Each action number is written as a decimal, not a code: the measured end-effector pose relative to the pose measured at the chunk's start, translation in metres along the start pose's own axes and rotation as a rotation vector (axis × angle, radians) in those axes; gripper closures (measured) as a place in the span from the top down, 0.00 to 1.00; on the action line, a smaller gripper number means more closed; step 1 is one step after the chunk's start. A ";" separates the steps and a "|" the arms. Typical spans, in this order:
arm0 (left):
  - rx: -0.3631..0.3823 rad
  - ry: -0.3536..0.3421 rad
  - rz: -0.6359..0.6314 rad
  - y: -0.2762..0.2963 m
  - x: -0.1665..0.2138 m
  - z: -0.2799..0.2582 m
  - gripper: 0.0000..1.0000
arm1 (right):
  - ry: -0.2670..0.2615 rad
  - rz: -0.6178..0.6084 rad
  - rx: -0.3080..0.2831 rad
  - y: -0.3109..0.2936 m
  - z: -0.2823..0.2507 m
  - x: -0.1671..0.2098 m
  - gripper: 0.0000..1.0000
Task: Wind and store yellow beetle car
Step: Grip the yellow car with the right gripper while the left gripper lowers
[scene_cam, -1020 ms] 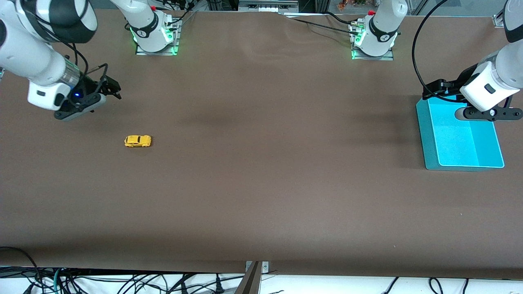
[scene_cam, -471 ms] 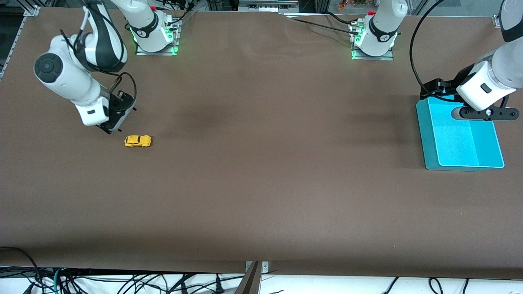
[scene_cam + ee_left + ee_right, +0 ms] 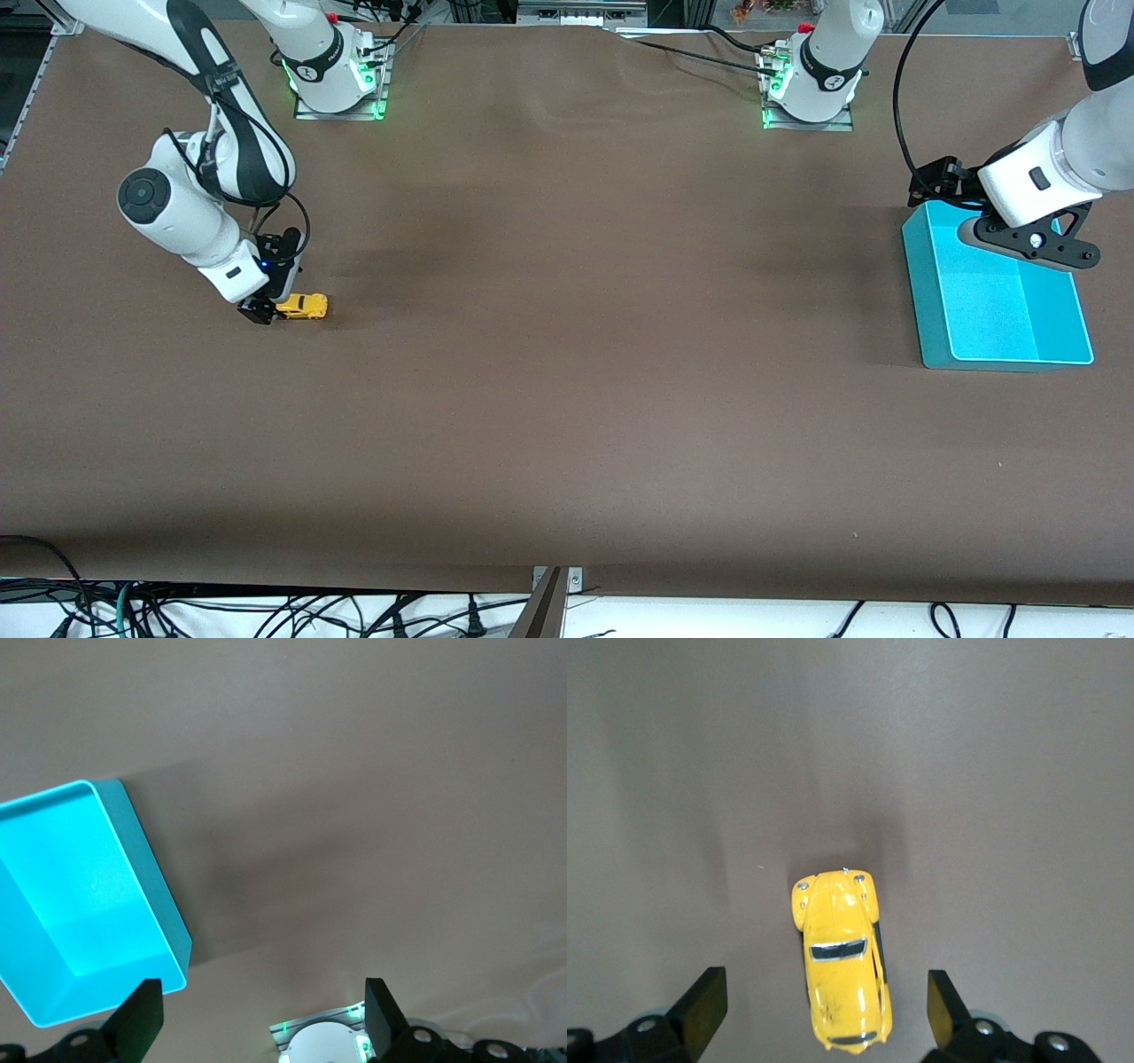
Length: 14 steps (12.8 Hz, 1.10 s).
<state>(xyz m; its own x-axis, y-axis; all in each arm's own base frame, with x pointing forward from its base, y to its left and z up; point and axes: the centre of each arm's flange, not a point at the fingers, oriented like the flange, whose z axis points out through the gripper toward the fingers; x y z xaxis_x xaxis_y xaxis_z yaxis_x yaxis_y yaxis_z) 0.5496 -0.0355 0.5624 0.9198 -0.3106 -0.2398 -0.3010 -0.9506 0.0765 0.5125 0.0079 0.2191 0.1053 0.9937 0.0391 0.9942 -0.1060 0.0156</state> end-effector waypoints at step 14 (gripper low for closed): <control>-0.014 -0.051 0.404 0.016 0.006 0.011 1.00 | 0.023 -0.124 -0.022 0.006 0.002 0.026 0.40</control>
<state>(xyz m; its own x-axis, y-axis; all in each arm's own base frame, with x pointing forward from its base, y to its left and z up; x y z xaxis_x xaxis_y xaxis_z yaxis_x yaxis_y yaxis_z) 0.5476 -0.0531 0.5511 0.7145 -0.6587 -0.2358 -0.6315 -0.7523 0.1879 0.5214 0.0330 0.2181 -0.0194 0.9981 0.0580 0.9989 0.0169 0.0441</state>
